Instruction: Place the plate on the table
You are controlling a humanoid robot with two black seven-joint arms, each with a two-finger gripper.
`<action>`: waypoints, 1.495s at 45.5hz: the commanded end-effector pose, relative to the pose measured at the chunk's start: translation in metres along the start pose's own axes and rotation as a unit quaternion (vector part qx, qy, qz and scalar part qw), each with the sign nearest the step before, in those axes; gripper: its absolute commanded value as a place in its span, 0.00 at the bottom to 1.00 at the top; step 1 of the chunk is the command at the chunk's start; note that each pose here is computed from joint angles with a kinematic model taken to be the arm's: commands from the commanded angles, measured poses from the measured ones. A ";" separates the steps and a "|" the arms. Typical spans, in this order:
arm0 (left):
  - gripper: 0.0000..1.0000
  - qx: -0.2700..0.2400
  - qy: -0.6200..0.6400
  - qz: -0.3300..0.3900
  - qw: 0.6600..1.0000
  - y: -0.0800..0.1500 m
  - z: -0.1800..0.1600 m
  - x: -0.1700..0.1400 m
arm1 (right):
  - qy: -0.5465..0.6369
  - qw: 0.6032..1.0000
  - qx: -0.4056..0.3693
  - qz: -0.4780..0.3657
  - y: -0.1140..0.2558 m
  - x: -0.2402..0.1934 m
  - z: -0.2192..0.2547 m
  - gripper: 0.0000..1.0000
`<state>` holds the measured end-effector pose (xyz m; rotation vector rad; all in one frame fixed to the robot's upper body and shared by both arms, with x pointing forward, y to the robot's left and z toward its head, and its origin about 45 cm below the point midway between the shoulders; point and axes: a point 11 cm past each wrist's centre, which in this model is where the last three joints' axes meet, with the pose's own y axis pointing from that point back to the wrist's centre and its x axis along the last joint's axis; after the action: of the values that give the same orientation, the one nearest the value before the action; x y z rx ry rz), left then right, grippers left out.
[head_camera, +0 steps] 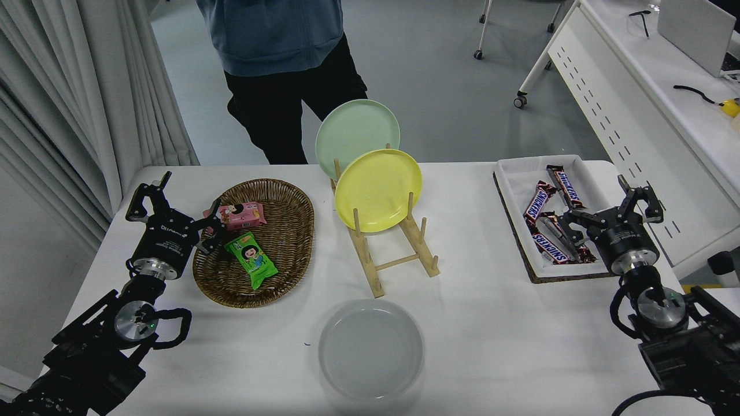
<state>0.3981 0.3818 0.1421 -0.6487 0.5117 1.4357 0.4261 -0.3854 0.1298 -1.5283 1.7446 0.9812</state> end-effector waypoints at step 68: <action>1.00 -0.001 0.000 0.000 1.000 0.000 0.000 0.000 | -0.002 0.999 -0.030 -0.021 0.013 -0.026 0.061 1.00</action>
<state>0.3981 0.3819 0.1420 -0.6487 0.5118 1.4362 0.4141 -0.3151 0.1181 -1.6024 1.6824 1.0368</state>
